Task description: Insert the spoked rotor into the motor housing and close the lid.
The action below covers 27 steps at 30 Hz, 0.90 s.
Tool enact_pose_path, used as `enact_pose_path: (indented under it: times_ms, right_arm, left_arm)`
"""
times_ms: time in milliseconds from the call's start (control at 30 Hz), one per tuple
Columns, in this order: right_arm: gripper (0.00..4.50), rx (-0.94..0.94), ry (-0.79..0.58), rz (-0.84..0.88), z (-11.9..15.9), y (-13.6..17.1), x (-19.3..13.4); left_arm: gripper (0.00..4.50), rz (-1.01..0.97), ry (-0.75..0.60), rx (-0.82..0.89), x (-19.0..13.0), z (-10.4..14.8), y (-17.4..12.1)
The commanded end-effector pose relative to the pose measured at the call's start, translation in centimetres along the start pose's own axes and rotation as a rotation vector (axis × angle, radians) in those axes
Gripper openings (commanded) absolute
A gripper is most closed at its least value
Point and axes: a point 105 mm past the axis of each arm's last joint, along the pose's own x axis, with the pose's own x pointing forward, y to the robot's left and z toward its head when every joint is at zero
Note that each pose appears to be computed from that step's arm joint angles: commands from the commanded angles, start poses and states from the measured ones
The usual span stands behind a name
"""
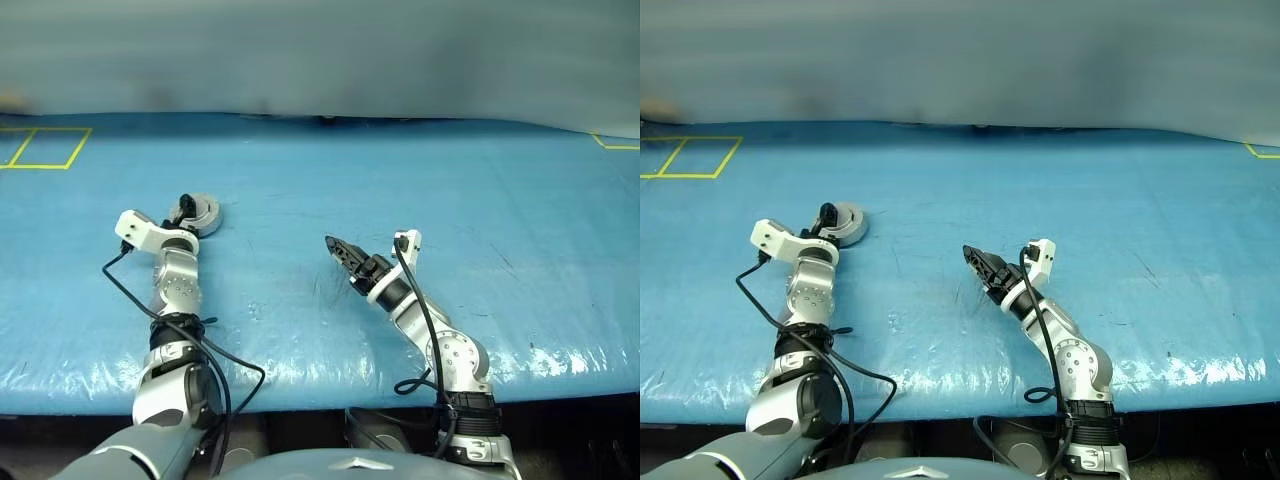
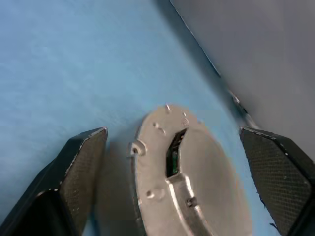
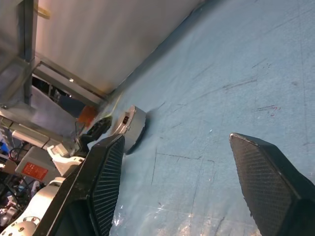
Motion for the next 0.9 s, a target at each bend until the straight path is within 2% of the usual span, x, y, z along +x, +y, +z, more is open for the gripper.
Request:
enact_pose_path:
  times_ms: [33,100,167,233,333,400,467,567,667,767,867,900]
  right_arm:
    - [3.54,-0.028,-0.022,0.021,0.8,0.5,0.2]
    - [3.54,-0.078,-0.02,0.007,0.8,0.4,0.2]
    - [3.54,-0.174,-0.047,-0.016,1.4,0.1,0.2]
    - [3.54,-0.291,-0.085,-0.017,2.2,0.1,0.2]
    - [3.54,-0.585,-0.113,-0.057,3.6,-0.7,0.0]
    - [3.54,-0.722,-0.115,-0.098,4.5,-1.9,-0.3]
    - [3.54,-0.802,-0.044,-0.098,4.7,-3.1,-0.8]
    - [3.54,-0.892,0.016,-0.12,4.9,-4.2,-1.3]
    - [3.54,-0.916,0.066,-0.113,5.3,-5.1,-1.9]
    - [3.54,-0.958,0.106,-0.074,5.4,-5.3,-2.7]
    - [3.54,-0.967,0.116,-0.042,5.5,-5.0,-3.1]
    - [3.72,-0.968,0.127,-0.02,5.4,-4.9,-3.4]
  left_arm:
    - [4.45,0.143,-0.13,0.09,-1.2,2.9,3.0]
    - [4.45,0.178,-0.18,0.145,-2.0,4.2,3.7]
    - [4.45,0.026,-0.241,0.266,-2.7,5.3,1.4]
    - [4.45,-0.184,-0.241,0.347,-3.6,5.0,-1.7]
    - [4.45,-0.585,-0.157,0.473,-6.7,2.3,-6.6]
    - [4.45,-0.805,-0.067,0.558,-9.2,-0.2,-8.4]
    - [4.45,-0.996,0.031,0.612,-11.7,-2.5,-9.3]
    - [4.45,-1.151,0.123,0.623,-13.9,-4.2,-9.8]
    - [4.45,-1.265,0.253,0.766,-15.3,-6.9,-8.7]
    - [4.45,-1.271,0.264,0.891,-14.8,-7.9,-7.7]
    - [4.45,-1.283,0.264,0.928,-14.7,-8.2,-7.4]
    - [4.49,-1.285,0.263,0.923,-14.7,-8.3,-7.5]
